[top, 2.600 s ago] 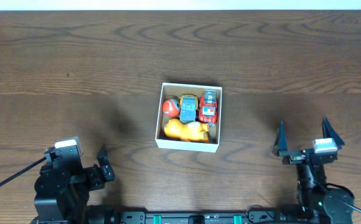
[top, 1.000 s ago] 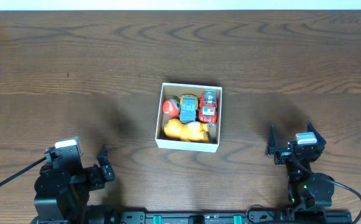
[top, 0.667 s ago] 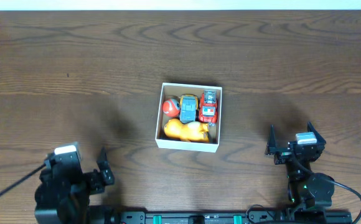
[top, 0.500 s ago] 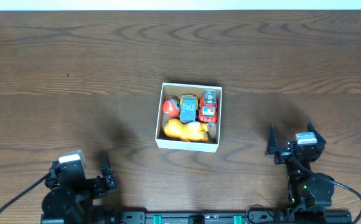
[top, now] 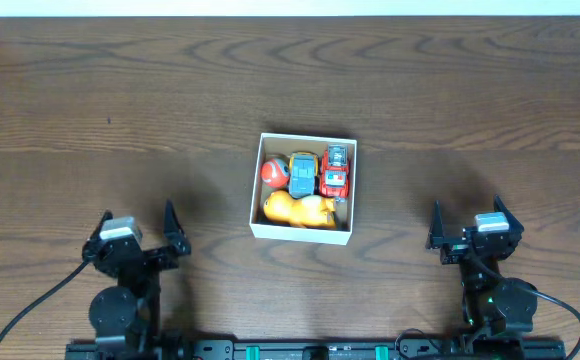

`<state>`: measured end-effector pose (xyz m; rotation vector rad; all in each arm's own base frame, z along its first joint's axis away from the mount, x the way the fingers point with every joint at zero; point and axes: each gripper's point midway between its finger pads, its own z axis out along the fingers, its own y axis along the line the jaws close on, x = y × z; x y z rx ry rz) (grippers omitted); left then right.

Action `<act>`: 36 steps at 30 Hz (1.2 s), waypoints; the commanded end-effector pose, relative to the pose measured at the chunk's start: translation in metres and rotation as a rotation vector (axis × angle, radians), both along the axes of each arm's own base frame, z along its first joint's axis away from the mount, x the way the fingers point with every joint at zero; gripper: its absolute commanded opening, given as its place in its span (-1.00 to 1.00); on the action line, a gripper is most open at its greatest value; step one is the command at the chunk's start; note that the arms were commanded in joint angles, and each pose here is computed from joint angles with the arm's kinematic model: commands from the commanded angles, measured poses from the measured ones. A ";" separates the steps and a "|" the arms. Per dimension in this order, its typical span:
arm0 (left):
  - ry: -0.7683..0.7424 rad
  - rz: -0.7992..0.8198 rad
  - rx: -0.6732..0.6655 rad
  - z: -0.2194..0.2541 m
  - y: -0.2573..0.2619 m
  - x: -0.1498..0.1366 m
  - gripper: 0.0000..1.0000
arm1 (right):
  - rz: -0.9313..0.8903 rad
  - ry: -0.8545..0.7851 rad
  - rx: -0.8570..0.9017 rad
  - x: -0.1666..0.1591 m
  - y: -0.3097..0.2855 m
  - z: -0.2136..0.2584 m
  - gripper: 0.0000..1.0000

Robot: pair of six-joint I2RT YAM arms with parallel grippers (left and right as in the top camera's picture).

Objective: Pack container

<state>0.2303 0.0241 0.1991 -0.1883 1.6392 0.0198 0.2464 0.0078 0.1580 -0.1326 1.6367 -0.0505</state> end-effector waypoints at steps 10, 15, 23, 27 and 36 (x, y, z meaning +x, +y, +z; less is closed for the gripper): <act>0.031 0.000 0.019 -0.051 0.001 0.014 0.96 | -0.004 -0.002 -0.011 0.000 -0.001 0.000 0.99; 0.076 -0.001 0.015 -0.062 0.001 0.012 0.96 | -0.004 -0.002 -0.011 0.000 -0.001 0.000 0.99; 0.078 -0.001 0.015 -0.062 0.001 0.012 0.96 | -0.004 -0.002 -0.011 0.000 -0.001 0.000 0.98; 0.078 -0.001 0.015 -0.062 0.001 0.012 0.96 | -0.004 -0.002 -0.011 0.000 -0.001 0.000 0.98; 0.078 -0.001 0.015 -0.062 0.001 0.012 0.96 | -0.004 -0.002 -0.011 0.000 -0.001 0.000 0.98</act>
